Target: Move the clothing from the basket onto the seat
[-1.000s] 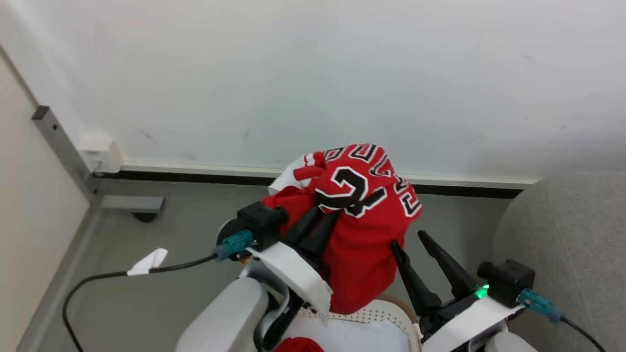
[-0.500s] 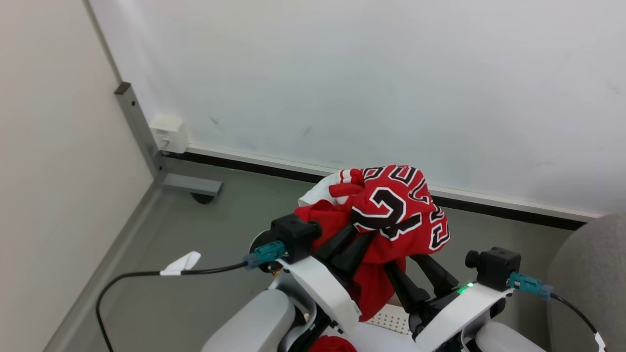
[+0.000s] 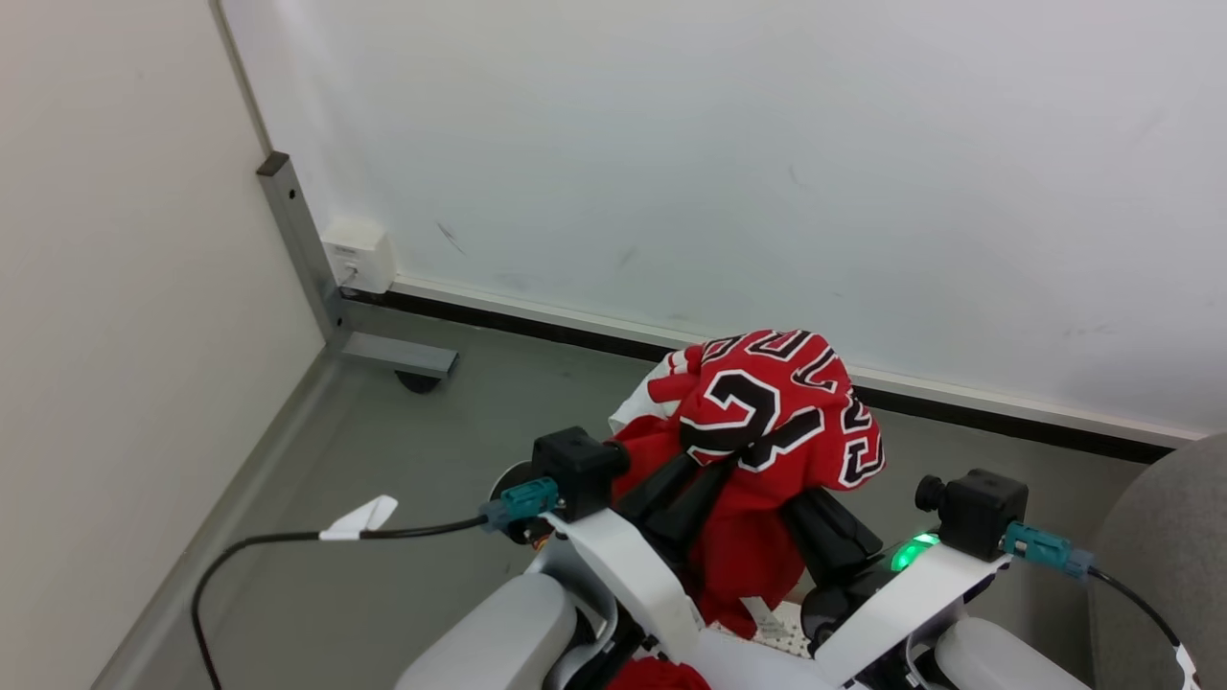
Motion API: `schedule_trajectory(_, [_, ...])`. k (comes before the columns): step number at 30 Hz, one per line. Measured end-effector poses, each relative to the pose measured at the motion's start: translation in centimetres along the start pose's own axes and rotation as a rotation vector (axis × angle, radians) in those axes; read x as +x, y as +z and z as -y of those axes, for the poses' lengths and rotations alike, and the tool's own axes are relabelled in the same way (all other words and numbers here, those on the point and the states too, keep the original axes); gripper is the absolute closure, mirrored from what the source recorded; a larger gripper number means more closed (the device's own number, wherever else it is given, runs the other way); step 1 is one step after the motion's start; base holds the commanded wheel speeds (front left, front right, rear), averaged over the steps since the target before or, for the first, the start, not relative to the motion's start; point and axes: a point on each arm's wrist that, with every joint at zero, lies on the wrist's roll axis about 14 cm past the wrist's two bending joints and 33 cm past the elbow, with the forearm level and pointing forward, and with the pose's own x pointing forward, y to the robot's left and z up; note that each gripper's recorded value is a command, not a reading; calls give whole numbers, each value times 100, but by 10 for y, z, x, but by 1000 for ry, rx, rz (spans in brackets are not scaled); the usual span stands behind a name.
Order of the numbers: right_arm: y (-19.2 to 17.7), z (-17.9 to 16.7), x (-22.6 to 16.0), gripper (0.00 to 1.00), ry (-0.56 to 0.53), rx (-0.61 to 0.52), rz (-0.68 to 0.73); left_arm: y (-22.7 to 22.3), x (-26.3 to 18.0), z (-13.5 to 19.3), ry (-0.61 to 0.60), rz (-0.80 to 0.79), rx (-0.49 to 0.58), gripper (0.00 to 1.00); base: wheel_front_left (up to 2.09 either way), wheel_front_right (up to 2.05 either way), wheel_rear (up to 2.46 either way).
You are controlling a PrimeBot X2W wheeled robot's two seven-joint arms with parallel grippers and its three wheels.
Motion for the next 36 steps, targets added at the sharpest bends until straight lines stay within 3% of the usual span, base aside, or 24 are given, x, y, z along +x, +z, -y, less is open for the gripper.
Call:
schedule_trajectory(5, [0, 9, -7, 100, -28, 7, 9, -7, 4, -1, 4, -12, -16, 100, 0, 0, 0])
schedule_trajectory(6, [1, 11, -8, 100, -32, 4, 12, -9, 4, -2, 4, -17, -22, 92, 0, 0, 0])
schedule_trajectory(7, [3, 13, -9, 100, -38, 4, 19, -11, 6, -1, 3, -21, -25, 67, 0, 0, 0])
schedule_trajectory(8, [5, 16, -11, 100, -46, 5, 28, -13, 7, -1, 0, -26, -27, 21, 0, 0, 0])
schedule_trajectory(9, [7, 19, -13, 100, -56, 5, 37, -15, 8, 0, -1, -31, -29, 0, 0, 0, 0])
schedule_trajectory(19, [44, 66, -44, 100, -213, -53, 161, -37, 25, 24, -75, -53, -86, 0, 0, 0, 0])
schedule_trajectory(23, [60, 89, -68, 100, -301, -88, 208, -38, 38, 40, -137, -41, -63, 0, 0, 0, 0])
schedule_trajectory(36, [113, 148, -196, 100, -665, -226, 368, -56, 73, 117, -395, -17, -89, 0, 0, 0, 0])
